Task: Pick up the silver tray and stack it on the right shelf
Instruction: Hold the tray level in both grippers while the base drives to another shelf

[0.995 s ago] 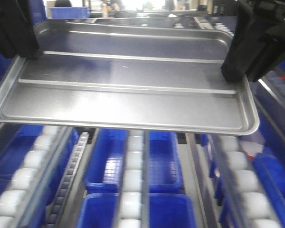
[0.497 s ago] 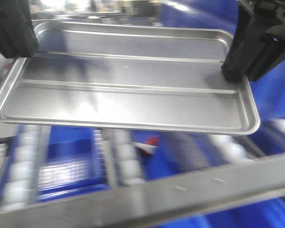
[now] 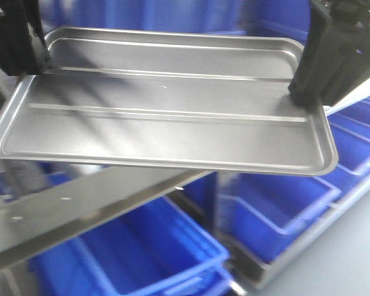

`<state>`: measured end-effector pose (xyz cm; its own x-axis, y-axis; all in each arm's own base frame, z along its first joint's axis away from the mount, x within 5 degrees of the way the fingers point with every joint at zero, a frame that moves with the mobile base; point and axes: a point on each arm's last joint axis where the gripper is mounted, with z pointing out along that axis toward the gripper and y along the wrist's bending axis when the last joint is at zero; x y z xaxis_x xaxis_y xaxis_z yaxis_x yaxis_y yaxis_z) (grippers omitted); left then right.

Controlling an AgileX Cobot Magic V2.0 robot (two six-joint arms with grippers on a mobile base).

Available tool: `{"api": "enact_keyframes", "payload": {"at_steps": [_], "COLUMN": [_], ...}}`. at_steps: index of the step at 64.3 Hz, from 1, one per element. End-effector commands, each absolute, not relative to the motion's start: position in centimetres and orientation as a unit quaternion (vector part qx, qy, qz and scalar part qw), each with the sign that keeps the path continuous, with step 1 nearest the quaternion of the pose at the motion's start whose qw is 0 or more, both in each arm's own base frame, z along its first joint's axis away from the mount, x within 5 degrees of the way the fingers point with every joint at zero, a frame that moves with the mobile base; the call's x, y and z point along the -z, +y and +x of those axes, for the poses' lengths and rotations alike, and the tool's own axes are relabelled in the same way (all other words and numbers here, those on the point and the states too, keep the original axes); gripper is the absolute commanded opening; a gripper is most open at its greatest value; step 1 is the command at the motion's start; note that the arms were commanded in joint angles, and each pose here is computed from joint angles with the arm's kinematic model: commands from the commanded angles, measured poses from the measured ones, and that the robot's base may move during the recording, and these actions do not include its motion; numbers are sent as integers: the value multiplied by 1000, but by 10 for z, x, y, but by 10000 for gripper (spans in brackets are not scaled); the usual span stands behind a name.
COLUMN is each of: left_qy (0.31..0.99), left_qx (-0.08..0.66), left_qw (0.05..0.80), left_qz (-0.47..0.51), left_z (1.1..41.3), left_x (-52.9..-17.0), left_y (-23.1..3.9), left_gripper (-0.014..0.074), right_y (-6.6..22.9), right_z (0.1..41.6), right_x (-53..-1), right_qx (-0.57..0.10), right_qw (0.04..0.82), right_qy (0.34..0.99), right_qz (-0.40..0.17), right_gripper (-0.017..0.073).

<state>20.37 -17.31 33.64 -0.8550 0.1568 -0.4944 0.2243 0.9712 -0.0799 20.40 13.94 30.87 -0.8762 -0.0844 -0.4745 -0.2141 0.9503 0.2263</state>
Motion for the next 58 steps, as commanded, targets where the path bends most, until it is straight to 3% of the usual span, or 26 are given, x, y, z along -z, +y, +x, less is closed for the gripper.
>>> {"api": "enact_keyframes", "payload": {"at_steps": [1,58], "left_qy": [946,947], "left_qx": [87,84], "left_qw": [295,293], "left_qz": [105,104], "left_z": [202,202], "left_x": [-356,-356], "left_y": [-172,-172], "left_gripper": [-101,-101], "right_y": [138,138], "right_z": [204,204], "right_x": [-326,-326], "right_qx": [-147,-147], "right_qw": [276,276], "right_qy": [945,945], "right_qz": [-94,-94], "right_gripper": [57,57]}}
